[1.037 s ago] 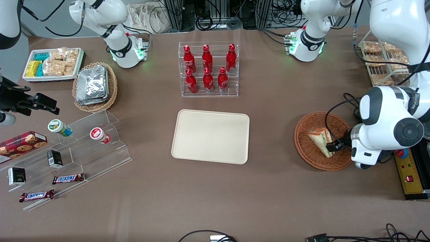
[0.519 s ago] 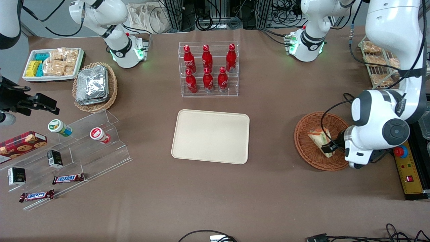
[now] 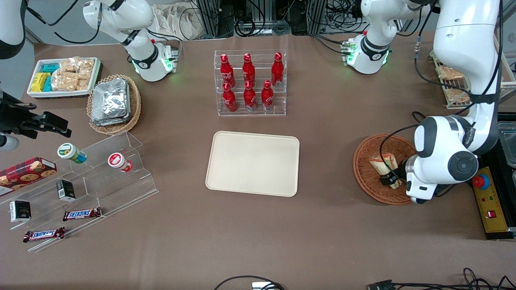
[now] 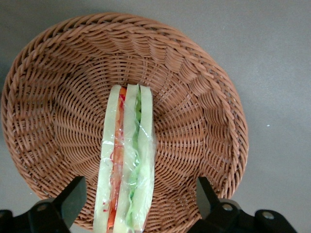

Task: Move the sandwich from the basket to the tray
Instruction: 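Lower the open left gripper onto the sandwich and close it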

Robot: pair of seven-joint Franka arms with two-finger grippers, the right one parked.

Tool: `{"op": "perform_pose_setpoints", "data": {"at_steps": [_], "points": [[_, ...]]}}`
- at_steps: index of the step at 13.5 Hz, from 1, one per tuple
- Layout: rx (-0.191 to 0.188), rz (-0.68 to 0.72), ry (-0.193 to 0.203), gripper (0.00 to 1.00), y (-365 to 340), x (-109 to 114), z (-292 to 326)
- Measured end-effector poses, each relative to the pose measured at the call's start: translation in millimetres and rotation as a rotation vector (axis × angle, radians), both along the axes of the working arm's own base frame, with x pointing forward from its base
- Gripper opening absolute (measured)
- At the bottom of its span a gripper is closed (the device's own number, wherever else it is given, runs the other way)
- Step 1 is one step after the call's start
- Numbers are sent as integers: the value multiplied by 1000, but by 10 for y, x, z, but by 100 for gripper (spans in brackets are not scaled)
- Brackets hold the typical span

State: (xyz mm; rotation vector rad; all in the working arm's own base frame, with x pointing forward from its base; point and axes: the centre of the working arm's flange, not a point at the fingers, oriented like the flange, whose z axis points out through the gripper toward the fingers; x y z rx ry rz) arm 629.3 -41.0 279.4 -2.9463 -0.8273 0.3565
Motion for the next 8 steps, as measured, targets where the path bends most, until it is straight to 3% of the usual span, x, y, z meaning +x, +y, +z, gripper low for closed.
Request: {"op": "perform_pose_setpoints", "data": {"at_steps": [8], "points": [[1, 3, 0, 100, 16, -133, -334]]}}
